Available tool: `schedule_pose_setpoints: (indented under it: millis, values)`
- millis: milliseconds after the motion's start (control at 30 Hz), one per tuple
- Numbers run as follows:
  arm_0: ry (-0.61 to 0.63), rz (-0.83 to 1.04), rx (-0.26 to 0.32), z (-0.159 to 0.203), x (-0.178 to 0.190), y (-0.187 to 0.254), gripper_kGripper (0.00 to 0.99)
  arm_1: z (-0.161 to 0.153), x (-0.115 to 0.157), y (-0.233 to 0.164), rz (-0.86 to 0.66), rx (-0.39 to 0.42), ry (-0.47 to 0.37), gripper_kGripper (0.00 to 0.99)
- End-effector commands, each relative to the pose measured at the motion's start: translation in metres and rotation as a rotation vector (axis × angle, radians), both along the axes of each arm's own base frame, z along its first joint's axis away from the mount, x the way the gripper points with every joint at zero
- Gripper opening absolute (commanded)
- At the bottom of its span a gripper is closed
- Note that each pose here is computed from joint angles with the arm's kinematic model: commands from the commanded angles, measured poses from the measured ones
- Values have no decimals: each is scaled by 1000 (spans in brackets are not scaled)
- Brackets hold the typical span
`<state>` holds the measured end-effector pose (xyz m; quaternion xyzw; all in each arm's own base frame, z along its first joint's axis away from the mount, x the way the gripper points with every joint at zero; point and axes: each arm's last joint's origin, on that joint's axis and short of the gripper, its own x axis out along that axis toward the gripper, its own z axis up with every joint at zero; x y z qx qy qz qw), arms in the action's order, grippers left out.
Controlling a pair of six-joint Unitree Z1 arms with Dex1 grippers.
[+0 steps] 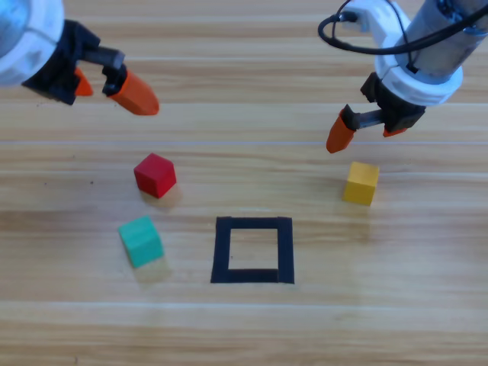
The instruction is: Stack the blocks in the rectangular block: red at the bottom, yellow in the middle, green on top
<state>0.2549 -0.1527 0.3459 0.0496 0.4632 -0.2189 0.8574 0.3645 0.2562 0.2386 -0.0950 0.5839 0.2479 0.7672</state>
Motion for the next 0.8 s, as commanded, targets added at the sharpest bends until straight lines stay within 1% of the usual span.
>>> schedule_pose_setpoints:
  millis: [33,67,133,167,200,267,367,500,633,800]
  values:
    - [196,105,103,-39,77,18,986,-32,6,-9,-98,-42,56,990]
    - [222,91,106,-46,88,15,988,-34,6,-12,-169,-70,52,990]
    - [260,68,115,-55,105,8,986,-33,4,-13,-322,-147,17,990]
    - [280,57,129,-61,113,4,986,-33,1,-14,-391,-163,19,990]
    - [298,48,140,-66,118,2,986,-35,0,-13,-437,-160,32,990]
    - [311,38,154,-74,123,-1,988,-40,-3,-9,-486,-165,55,990]
    - [330,20,180,-85,130,-8,989,-44,-10,1,-493,-171,70,990]
    - [355,4,231,-98,138,-21,990,-44,-23,22,-446,-166,68,989]
    - [370,-11,254,-106,139,-26,990,-47,-24,33,-435,-146,81,988]
    - [395,-47,335,-134,136,-54,990,-55,-21,36,-445,-150,95,988]
